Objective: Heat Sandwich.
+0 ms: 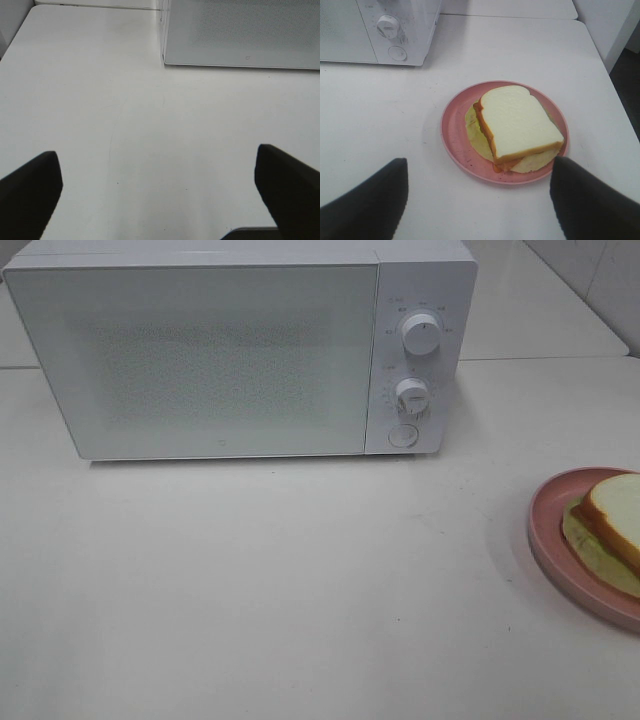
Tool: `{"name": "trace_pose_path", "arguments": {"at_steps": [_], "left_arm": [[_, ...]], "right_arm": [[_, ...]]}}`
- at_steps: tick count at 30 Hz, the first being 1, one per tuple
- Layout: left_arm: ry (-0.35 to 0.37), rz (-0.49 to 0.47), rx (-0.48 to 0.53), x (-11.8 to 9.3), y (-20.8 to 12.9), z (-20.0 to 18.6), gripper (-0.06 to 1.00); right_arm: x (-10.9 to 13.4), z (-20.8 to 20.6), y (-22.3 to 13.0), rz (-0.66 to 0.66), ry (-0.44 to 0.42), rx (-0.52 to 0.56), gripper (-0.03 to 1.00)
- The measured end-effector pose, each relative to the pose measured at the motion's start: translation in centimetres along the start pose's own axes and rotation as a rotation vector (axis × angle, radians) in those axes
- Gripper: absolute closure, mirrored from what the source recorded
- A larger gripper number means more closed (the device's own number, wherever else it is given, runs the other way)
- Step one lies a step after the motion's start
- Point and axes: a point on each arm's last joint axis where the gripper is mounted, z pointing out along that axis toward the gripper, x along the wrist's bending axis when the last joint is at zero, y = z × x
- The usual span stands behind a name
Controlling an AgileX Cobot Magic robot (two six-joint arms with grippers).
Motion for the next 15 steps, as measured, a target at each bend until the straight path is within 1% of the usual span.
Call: {"name": "trace_pose_path", "arguments": {"at_steps": [15], "left_arm": [[0.000, 0.000, -0.001, 0.00, -0.01, -0.01, -0.02]], "right_arm": [[0.00, 0.00, 0.00, 0.000, 0.000, 0.000, 0.22]]}}
